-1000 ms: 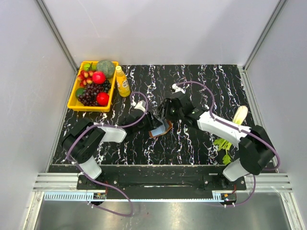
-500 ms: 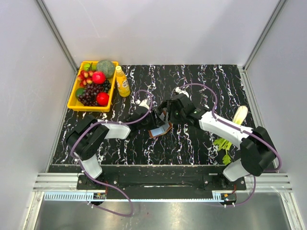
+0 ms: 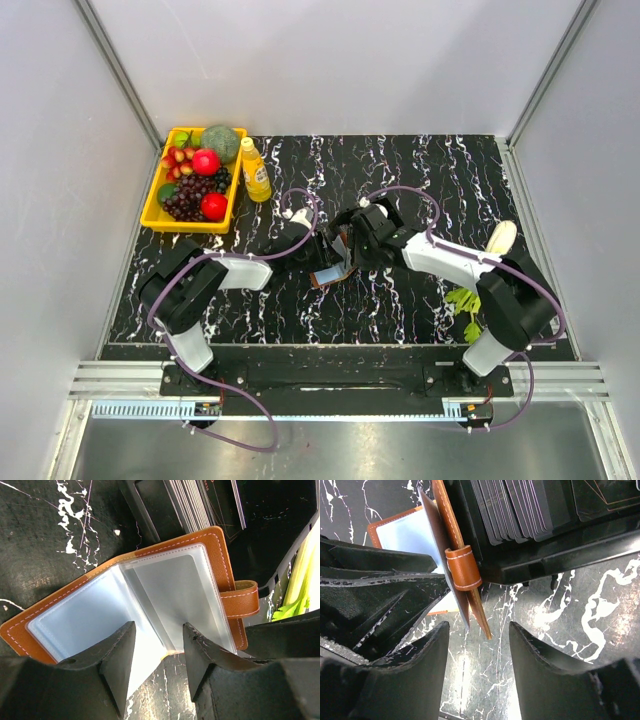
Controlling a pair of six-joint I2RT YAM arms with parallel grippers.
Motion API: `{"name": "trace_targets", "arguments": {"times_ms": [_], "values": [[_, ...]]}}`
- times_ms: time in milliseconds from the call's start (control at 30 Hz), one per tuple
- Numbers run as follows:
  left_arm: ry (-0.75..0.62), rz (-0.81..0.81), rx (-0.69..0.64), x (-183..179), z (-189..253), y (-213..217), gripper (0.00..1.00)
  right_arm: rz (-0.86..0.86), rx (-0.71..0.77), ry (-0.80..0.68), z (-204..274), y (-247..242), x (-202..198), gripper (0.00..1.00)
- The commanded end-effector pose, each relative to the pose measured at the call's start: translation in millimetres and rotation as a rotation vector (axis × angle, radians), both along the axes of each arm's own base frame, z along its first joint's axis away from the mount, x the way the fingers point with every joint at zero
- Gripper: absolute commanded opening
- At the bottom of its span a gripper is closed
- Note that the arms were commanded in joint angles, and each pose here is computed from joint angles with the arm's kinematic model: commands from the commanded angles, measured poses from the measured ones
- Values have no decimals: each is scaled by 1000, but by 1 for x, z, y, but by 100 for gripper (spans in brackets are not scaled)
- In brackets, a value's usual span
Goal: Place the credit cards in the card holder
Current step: Insert the credit card into the card holder.
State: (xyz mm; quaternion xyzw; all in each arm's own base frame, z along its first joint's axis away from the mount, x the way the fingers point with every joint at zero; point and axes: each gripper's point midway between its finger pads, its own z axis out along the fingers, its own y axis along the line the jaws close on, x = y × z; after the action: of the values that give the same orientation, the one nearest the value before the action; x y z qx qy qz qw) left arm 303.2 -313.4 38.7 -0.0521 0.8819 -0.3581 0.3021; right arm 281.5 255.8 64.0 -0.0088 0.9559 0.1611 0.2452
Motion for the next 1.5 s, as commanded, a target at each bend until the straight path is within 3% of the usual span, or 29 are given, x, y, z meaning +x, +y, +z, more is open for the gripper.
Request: {"name": "trace_targets", "arguments": {"times_ms": [0, 233, 400, 533, 667, 833, 967, 1167, 1333, 1400, 1467], "values": [[-41, -10, -12, 3, 9, -4, 47, 22, 29, -91, 14, 11, 22, 56], [-42, 15, 11, 0, 6, 6, 47, 51, 65, -91, 12, 22, 30, 42], [-42, 20, 25, -3, 4, 11, 46, 83, 90, -72, 5, 30, 30, 16], [-53, 68, 40, -7, 14, 26, 45, 152, 199, -54, 8, 51, 22, 3], [-106, 185, 91, -7, 33, 64, 46, 164, 388, 47, 5, 79, 6, 1], [-141, 264, 167, -2, 52, 101, 46, 189, 551, 60, 5, 107, 8, 0], [-108, 277, 159, -6, 43, 113, 45, 201, 443, 50, -6, 116, 7, 2], [-67, 212, 78, -16, 23, 97, 38, 118, 451, 92, -24, 119, 7, 4], [10, 198, 109, -28, -9, 99, 33, 88, 402, 106, -37, 112, 8, 8], [50, 213, 137, -30, -23, 103, 31, 87, 394, 109, -39, 111, 8, 17], [79, 227, 161, -30, -32, 106, 29, 102, 379, 79, -35, 108, 9, 19]]}}
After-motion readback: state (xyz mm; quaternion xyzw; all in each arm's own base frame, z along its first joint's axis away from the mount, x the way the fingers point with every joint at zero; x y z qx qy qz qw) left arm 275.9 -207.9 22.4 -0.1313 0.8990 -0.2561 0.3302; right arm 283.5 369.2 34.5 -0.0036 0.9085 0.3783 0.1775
